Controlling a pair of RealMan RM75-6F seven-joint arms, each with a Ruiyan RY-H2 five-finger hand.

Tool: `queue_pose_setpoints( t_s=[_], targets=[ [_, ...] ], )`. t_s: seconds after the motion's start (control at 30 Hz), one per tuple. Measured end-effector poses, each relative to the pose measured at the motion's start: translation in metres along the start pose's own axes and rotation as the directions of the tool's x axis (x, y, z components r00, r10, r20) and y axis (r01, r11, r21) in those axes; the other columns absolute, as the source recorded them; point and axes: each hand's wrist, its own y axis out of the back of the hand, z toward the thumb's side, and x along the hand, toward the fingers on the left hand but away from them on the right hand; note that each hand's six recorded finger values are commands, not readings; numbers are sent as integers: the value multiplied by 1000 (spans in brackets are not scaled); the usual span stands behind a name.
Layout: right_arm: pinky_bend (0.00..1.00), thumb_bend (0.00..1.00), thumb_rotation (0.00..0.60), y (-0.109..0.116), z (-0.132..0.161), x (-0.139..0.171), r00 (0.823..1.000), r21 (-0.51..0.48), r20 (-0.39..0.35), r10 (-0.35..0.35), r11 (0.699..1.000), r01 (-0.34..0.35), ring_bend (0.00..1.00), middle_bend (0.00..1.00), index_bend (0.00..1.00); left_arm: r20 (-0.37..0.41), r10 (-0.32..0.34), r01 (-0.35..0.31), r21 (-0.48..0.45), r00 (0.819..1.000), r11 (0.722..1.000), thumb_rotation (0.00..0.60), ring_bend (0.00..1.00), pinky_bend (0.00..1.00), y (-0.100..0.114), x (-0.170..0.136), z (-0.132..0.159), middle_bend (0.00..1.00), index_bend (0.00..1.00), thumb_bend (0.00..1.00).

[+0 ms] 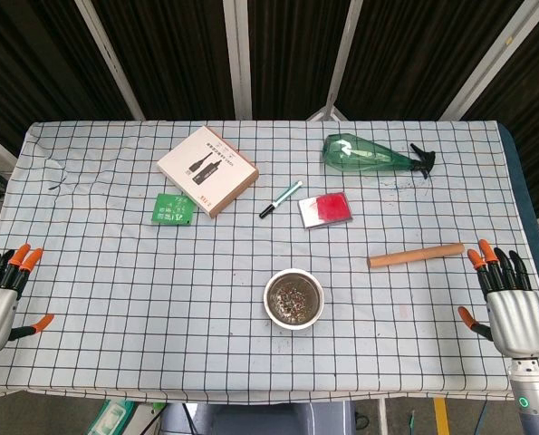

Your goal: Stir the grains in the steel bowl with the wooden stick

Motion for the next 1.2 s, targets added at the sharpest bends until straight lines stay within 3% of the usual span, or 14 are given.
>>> queue_pose_setpoints(
  t_s=[0.3, 0.47, 0.63, 0.87, 1.2],
  targets=[
    [0, 252, 600, 6, 6, -9, 998, 17, -46, -35, 999, 36, 32, 29, 23, -7, 2, -2, -12, 1000, 1000, 600, 0, 0, 1, 1, 0, 0, 0, 68],
    [61, 252, 600, 6, 16, -32, 992, 55, -123, -40, 997, 47, 237, 251, 245, -6, 2, -2, -26, 1000, 1000, 600, 0, 0, 1, 2, -1, 0, 0, 69],
    [61, 252, 600, -8, 31, -64, 981, 95, -193, 19, 995, -1, 248, 286, 348, -3, -2, 2, -42, 1000, 999, 600, 0, 0, 1, 5, 1, 0, 0, 68],
    [61, 252, 600, -34, 58, -100, 961, 141, -251, 111, 987, -77, 249, 300, 375, 7, -6, 6, -40, 1000, 999, 600, 0, 0, 0, 5, 3, 0, 0, 68],
    [61, 251, 600, -73, 90, -132, 948, 171, -248, 201, 972, -161, 249, 300, 375, 4, -14, 15, -57, 1000, 998, 600, 0, 0, 0, 7, 2, 0, 0, 68]
  ],
)
